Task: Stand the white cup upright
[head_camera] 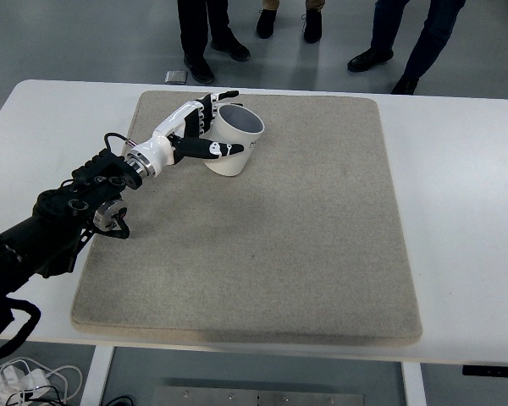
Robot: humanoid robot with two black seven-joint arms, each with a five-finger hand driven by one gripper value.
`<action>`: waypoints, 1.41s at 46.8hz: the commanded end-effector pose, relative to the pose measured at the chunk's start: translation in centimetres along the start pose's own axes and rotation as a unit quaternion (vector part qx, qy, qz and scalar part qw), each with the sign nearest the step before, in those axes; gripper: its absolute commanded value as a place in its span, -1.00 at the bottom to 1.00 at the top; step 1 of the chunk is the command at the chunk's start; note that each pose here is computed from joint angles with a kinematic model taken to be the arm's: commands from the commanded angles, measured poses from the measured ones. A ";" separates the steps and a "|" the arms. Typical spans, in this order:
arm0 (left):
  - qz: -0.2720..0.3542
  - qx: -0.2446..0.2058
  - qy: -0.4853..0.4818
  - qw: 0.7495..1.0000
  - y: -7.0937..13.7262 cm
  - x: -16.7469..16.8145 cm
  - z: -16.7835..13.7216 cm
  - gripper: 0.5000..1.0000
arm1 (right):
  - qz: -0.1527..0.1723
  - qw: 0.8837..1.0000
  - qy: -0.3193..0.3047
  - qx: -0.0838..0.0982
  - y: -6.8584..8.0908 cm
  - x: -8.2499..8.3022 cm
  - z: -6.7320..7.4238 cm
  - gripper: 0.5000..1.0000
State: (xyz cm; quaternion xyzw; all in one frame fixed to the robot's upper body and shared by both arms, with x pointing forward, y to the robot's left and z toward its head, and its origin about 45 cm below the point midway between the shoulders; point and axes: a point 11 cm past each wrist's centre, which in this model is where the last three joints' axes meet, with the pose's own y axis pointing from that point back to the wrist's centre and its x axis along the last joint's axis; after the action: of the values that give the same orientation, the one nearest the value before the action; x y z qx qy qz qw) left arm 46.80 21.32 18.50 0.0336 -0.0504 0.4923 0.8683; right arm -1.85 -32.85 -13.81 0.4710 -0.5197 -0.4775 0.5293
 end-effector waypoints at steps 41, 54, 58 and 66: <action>-0.016 -0.020 0.007 1.000 -0.7 -0.7 1.5 0.95 | 0.000 1.000 0.000 0.000 0.0 0.0 0.0 0.81; -0.014 -0.037 0.009 0.999 -1.1 -0.2 2.9 0.95 | 0.000 1.000 -0.001 0.000 0.0 0.0 0.0 0.81; -0.014 -0.038 0.008 0.999 -1.1 -0.1 3.1 0.95 | 0.000 1.000 0.000 0.000 0.0 0.0 0.0 0.81; -0.015 -0.045 0.005 0.999 -1.2 0.3 3.7 0.95 | 0.000 1.000 0.000 0.000 0.0 0.0 0.0 0.81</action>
State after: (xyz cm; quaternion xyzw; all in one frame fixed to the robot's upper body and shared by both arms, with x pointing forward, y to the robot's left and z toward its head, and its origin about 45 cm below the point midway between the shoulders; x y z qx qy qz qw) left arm 47.74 20.61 22.02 -0.0047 -0.0662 0.4779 0.8759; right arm -1.85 -32.84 -13.81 0.4711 -0.5195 -0.4776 0.5292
